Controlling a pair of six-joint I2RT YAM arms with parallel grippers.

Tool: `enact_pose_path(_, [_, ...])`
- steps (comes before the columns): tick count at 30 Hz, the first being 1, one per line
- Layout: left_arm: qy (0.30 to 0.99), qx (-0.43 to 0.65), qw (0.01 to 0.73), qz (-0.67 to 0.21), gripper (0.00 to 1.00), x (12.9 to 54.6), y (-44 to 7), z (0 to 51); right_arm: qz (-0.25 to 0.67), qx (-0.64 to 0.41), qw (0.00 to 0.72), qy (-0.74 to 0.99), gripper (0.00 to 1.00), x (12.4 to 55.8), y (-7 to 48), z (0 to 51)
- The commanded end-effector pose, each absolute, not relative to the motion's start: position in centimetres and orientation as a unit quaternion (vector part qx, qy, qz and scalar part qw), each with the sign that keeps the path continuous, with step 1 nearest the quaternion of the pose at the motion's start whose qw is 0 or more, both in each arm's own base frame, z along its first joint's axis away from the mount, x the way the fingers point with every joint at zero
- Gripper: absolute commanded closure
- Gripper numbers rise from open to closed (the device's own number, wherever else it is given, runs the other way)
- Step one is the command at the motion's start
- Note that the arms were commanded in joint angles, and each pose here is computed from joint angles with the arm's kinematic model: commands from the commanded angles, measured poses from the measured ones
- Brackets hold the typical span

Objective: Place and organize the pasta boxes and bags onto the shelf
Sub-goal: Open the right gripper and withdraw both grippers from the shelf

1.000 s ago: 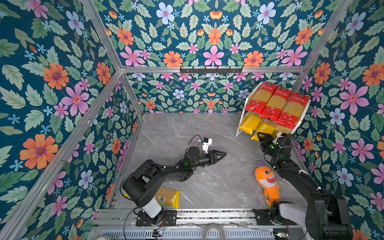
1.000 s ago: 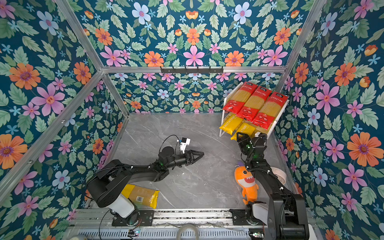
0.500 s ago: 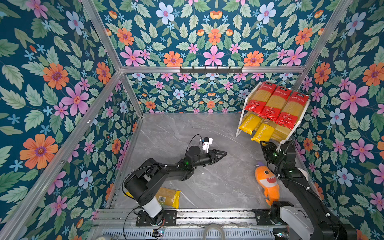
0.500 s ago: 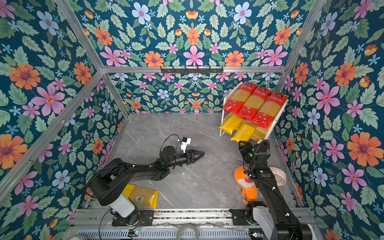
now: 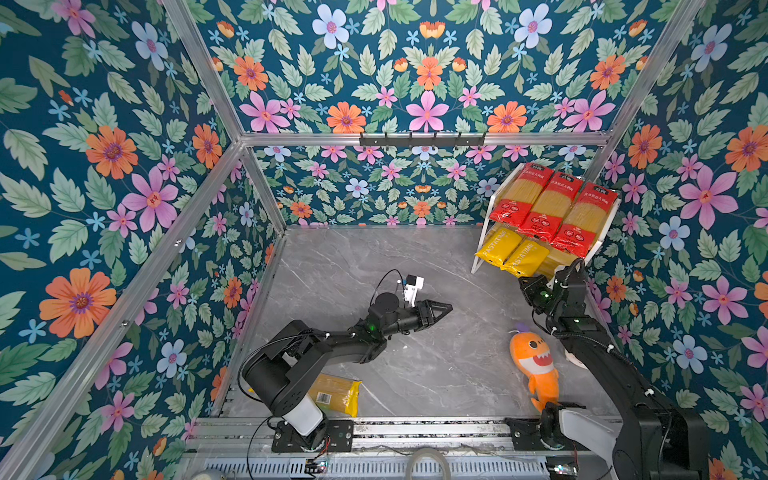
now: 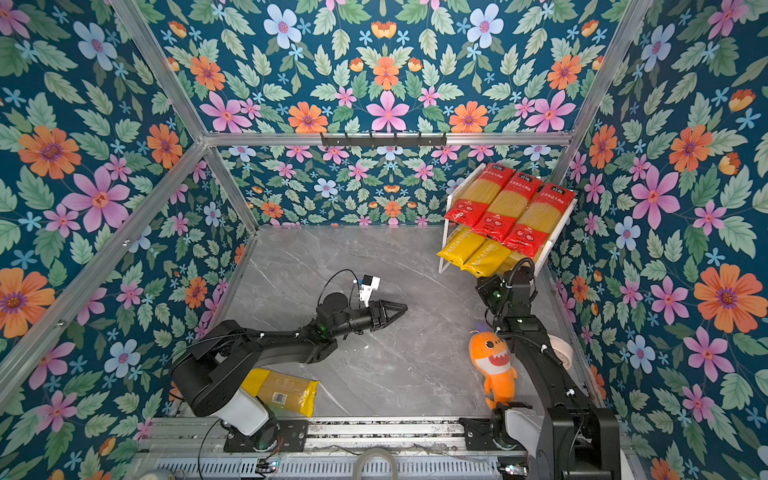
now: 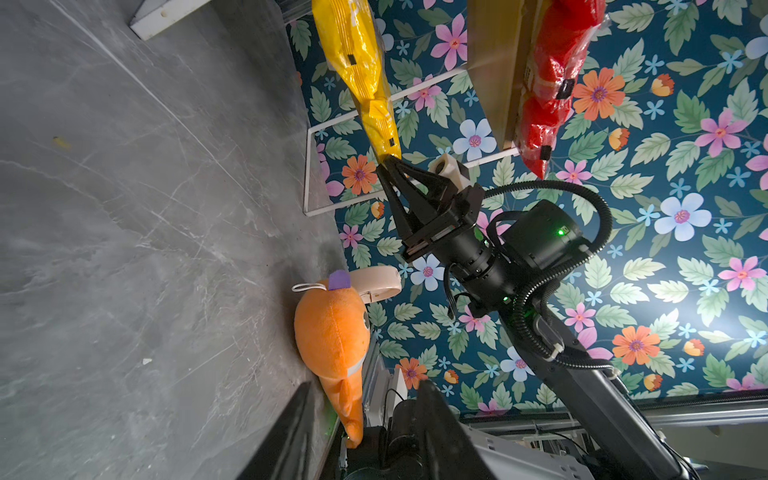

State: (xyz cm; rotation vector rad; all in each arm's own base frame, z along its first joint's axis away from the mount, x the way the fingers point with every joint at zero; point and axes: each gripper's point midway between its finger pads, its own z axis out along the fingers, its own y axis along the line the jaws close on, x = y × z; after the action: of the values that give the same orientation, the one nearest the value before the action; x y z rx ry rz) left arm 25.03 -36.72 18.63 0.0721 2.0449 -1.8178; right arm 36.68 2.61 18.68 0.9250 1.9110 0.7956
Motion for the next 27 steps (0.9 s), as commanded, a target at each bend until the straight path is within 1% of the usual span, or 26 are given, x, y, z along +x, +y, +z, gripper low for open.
enact_pose_path(1, [0.734,0.034,0.214,-0.644,0.57,25.3,-36.7,18.8,0.314,0.351,0.444,0.762,0.84,37.4,2.5,19.6])
enact_pose_path(3, [0.736,0.035,0.216,-0.64,0.57,25.4,-36.7,18.7,0.319,0.346,0.437,0.766,0.83,37.4,2.8,19.4])
enact_pose_path(8, [0.756,0.027,0.23,-0.612,0.55,26.7,-35.4,18.1,0.343,0.325,0.416,0.777,0.53,35.9,4.5,19.3])
enact_pose_path(9, [0.761,0.025,0.235,-0.604,0.54,27.0,-35.1,18.0,0.343,0.322,0.411,0.781,0.5,35.5,5.0,19.2])
enact_pose_path(11, [0.778,0.023,0.245,-0.578,0.53,27.7,-34.2,17.2,0.333,0.312,0.403,0.793,0.46,34.3,6.1,18.9])
enact_pose_path(14, [0.814,0.025,0.269,-0.515,0.51,28.6,-32.6,15.8,0.317,0.301,0.388,0.811,0.44,32.3,7.7,17.8])
enact_pose_path(18, [0.87,0.034,0.303,-0.387,0.49,29.8,-29.5,13.7,0.307,0.282,0.374,0.828,0.44,30.2,10.4,16.4])
enact_pose_path(20, [0.885,0.026,0.319,-0.339,0.48,30.3,-27.5,13.1,0.303,0.243,0.367,0.845,0.44,29.1,13.1,16.0])
enact_pose_path(23, [0.893,-0.004,0.328,-0.308,0.48,30.6,-24.5,12.5,0.309,0.169,0.346,0.87,0.44,27.6,17.9,15.3])
enact_pose_path(27, [0.902,-0.04,0.345,-0.257,0.48,30.9,-20.1,12.3,0.322,0.064,0.302,0.895,0.49,25.4,24.9,13.8])
